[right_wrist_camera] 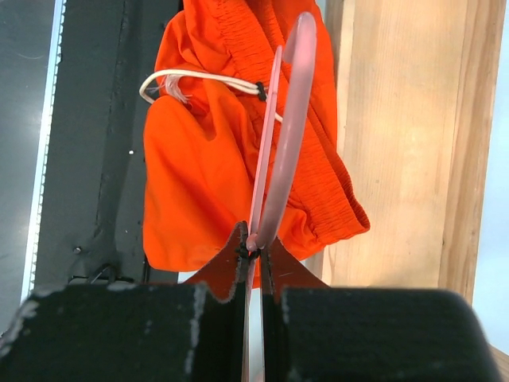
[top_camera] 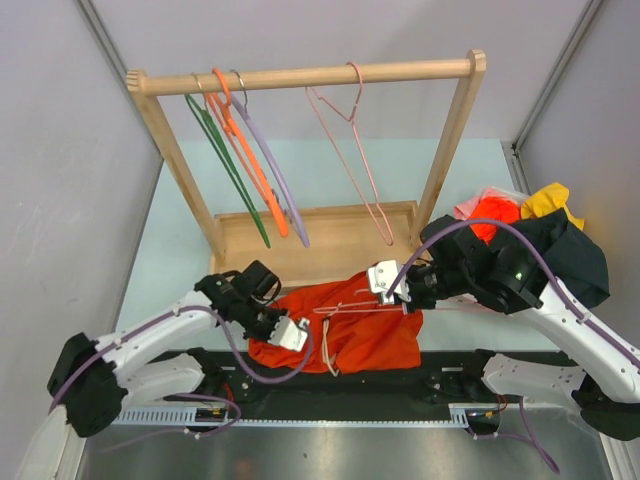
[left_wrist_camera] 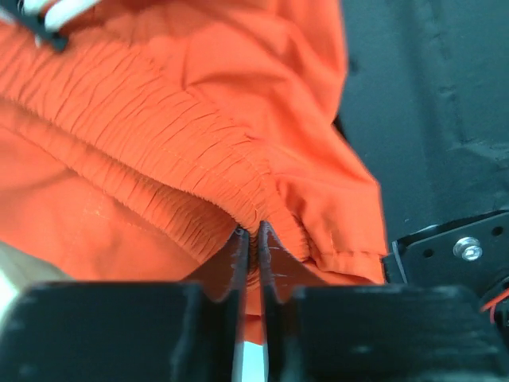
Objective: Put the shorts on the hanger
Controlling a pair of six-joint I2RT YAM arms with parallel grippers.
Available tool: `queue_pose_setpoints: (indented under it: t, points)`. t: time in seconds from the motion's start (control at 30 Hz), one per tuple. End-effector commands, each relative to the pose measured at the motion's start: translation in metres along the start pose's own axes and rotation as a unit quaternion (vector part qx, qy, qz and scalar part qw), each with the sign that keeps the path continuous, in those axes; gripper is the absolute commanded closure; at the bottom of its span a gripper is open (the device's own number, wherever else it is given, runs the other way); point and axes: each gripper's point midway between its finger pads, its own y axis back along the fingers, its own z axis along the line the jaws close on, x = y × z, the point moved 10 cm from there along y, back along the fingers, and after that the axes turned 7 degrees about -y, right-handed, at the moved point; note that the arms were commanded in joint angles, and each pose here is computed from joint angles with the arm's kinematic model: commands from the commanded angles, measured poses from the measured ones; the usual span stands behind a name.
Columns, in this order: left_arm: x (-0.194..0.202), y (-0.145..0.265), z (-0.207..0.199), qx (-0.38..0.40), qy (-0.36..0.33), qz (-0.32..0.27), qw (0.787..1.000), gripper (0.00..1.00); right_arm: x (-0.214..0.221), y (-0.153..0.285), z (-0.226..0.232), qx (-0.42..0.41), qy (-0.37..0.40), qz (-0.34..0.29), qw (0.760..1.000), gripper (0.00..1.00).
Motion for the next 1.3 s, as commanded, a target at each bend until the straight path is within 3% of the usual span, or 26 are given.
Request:
queue_pose_setpoints:
  t: [0.0,0.13,0.4,0.6,0.9,1.1,1.27]
  points:
    - [-0.025,0.021,-0.002,-0.045,-0.114,-0.008,0.992,1.0,-0.017,0.011,-0.006,0.024,0.036,-0.041,0.998,1.0]
    - [-0.042,0.03,-0.011,-0.092,-0.207,0.019,0.974,1.0,-0.021,0.011,-0.006,0.017,0.052,-0.06,0.997,1.0]
    - [-0.047,0.026,-0.026,-0.115,-0.312,0.063,0.941,1.0,-0.029,0.006,-0.01,-0.008,0.09,-0.068,0.994,1.0]
    - [-0.053,0.017,-0.026,-0.119,-0.343,0.079,0.928,1.0,-0.036,-0.003,-0.015,-0.049,0.107,-0.065,0.991,1.0]
    - [-0.068,0.029,-0.024,-0.129,-0.356,0.073,0.923,1.0,-0.024,-0.033,-0.016,-0.125,0.087,-0.011,0.988,1.0]
    - [-0.078,0.037,-0.022,-0.144,-0.373,0.06,0.915,1.0,-0.032,-0.064,-0.025,-0.135,0.065,-0.019,0.988,1.0]
    - [-0.081,0.039,-0.022,-0.141,-0.389,0.058,0.908,1.0,-0.043,-0.082,-0.021,-0.161,0.092,-0.036,0.982,1.0]
